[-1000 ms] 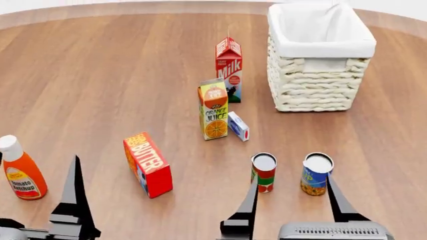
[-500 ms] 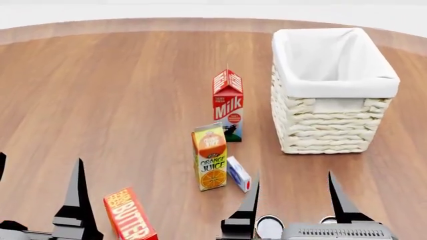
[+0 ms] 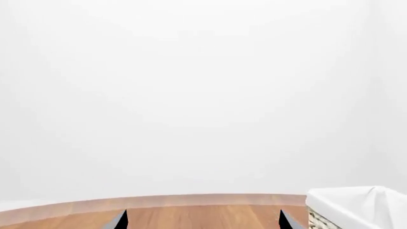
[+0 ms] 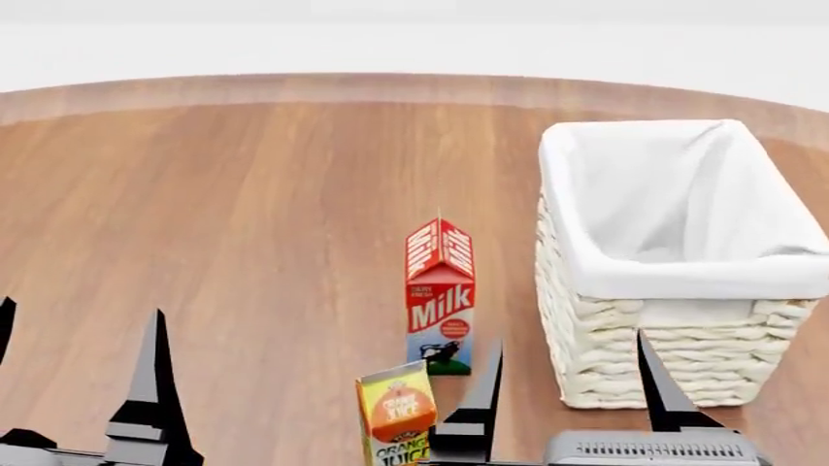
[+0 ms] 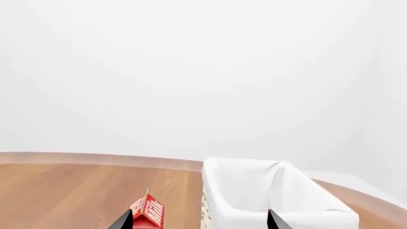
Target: Pick up the tomato sauce, and put it in the basket.
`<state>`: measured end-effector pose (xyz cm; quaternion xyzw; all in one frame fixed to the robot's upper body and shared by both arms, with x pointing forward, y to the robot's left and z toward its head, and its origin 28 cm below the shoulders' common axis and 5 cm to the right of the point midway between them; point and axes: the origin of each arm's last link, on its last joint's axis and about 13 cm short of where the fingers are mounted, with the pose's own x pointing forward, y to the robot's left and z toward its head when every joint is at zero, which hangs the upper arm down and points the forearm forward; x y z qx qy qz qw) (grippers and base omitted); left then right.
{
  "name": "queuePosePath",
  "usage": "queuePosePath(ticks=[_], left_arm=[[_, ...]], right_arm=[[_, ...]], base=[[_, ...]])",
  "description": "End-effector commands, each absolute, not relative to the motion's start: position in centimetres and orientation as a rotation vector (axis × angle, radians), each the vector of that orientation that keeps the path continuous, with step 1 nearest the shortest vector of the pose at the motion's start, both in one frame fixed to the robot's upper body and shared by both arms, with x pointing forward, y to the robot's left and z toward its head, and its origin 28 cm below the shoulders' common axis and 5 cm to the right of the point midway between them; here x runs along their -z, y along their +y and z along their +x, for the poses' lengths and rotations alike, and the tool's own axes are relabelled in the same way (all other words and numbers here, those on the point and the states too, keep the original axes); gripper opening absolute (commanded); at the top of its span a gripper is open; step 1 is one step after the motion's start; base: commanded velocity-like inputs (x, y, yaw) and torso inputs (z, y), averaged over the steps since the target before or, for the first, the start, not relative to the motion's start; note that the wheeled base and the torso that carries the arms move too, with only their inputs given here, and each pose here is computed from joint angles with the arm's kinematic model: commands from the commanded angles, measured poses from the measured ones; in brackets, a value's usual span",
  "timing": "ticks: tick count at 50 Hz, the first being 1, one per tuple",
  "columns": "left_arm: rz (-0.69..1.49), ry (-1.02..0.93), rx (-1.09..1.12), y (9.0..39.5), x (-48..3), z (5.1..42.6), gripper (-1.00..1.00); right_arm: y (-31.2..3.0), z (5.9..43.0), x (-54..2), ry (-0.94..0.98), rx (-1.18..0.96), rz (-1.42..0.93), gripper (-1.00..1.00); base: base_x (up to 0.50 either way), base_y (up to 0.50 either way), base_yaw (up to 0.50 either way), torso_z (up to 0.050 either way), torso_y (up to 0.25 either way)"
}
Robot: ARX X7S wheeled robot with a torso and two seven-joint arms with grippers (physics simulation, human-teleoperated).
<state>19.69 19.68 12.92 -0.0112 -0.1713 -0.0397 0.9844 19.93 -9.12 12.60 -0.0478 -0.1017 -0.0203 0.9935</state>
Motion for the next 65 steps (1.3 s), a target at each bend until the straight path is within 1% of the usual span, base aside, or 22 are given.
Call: queuePosePath(ticks=[1, 7, 16, 65], left_arm=[[-0.021, -0.341, 0.08, 19.65, -12.78, 19.76, 1.0], [-0.024, -0.339, 0.082, 19.66, -12.67, 19.76, 1.0], [-0.024, -0.336, 0.076, 19.65, -12.79, 19.66, 1.0], [-0.025, -0.323, 0.073, 19.65, -12.52, 19.72, 1.0]], right_arm=[[-9.06, 20.09, -12.42, -0.199, 0.038, -0.097, 1.0], [-9.01, 19.99, -12.5, -0.2, 0.039, -0.098, 1.0], [-8.84, 19.77, -12.75, -0.225, 0.029, -0.067, 1.0], [-8.77, 19.99, -12.19, -0.217, 0.001, -0.052, 1.0]], base=[[0.5, 0.0, 0.0, 0.0, 0.01], [0.47, 0.0, 0.0, 0.0, 0.0], [0.0, -0.01, 0.0, 0.0, 0.001], [0.0, -0.5, 0.0, 0.0, 0.0]])
